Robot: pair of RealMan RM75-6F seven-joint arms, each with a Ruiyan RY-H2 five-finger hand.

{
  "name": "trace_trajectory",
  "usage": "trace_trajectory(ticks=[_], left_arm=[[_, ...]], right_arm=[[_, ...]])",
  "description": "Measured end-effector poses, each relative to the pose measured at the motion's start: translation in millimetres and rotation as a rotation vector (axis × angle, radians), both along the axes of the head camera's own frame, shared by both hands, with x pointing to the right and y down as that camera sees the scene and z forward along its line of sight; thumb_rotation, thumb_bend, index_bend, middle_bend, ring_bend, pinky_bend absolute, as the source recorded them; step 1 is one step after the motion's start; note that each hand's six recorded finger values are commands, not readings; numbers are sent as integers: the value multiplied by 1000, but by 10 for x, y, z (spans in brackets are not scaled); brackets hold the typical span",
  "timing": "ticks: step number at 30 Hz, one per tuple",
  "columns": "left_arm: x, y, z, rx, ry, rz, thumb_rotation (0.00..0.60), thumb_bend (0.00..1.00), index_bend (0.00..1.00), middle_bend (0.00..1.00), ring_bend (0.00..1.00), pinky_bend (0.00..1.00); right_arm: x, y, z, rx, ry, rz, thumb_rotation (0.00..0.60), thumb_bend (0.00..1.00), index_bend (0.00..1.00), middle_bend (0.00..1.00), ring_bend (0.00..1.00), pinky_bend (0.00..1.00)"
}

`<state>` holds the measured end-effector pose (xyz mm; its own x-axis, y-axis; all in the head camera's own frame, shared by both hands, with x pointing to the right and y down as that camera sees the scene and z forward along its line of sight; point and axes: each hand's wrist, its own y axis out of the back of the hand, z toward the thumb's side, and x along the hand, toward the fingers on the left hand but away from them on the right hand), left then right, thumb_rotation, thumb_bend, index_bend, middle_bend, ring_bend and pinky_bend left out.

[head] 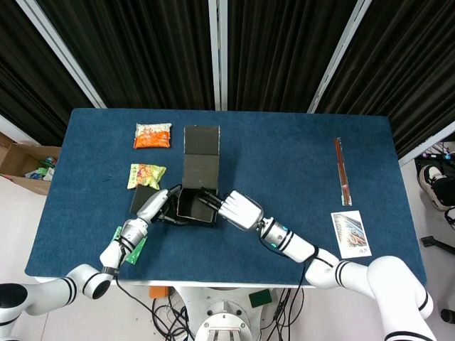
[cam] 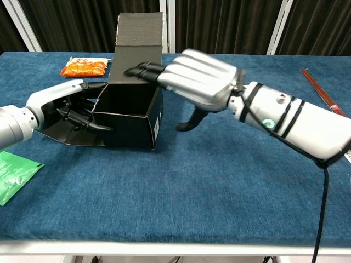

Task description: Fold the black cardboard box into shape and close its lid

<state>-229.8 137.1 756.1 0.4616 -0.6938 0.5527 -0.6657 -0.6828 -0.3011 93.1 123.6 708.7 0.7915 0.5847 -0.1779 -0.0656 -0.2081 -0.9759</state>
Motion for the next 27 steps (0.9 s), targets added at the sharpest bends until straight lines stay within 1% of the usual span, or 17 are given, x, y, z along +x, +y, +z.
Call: trace_trajectory(ticks=[1, 6, 9, 11, 14, 18, 23, 26, 27], left_arm=[[-4, -8, -7, 2, -2, -6, 598, 94, 387, 383, 606, 841], [-9, -53, -57, 2, 4, -54, 597, 94, 387, 382, 606, 842], [-8, -82, -99, -12, 20, -93, 596, 94, 386, 382, 606, 842], [-19, -100, -123, -10, 16, -104, 596, 95, 385, 381, 606, 842], [-31, -118, -154, -7, 6, -116, 597, 94, 384, 379, 606, 842], [-40, -141, -183, -2, -3, -130, 597, 94, 384, 379, 606, 842], [-30, -155, -203, 4, -15, -136, 597, 94, 384, 377, 606, 843], [-22, -160, -211, 7, -18, -138, 598, 94, 384, 376, 606, 843], [-20, -162, -213, 8, -19, -138, 598, 94, 384, 376, 606, 844]], right_arm=[[36, 4, -7, -36, -26, 40, 600, 56, 30, 166, 717, 1000], [211, 52, -15, -267, -172, 282, 600, 37, 30, 186, 715, 1000], [299, 71, 33, -411, -239, 425, 600, 9, 17, 167, 715, 1000], [346, 83, 80, -509, -279, 518, 600, 0, 4, 139, 714, 1000], [382, 93, 154, -630, -328, 630, 600, 0, 0, 105, 711, 1000], [355, 94, 254, -764, -382, 741, 600, 0, 0, 94, 704, 1000], [172, 86, 357, -914, -450, 826, 600, 0, 0, 96, 704, 1000], [21, 58, 375, -969, -482, 846, 600, 0, 0, 97, 704, 1000], [-25, 48, 377, -976, -487, 845, 600, 0, 0, 97, 704, 1000]])
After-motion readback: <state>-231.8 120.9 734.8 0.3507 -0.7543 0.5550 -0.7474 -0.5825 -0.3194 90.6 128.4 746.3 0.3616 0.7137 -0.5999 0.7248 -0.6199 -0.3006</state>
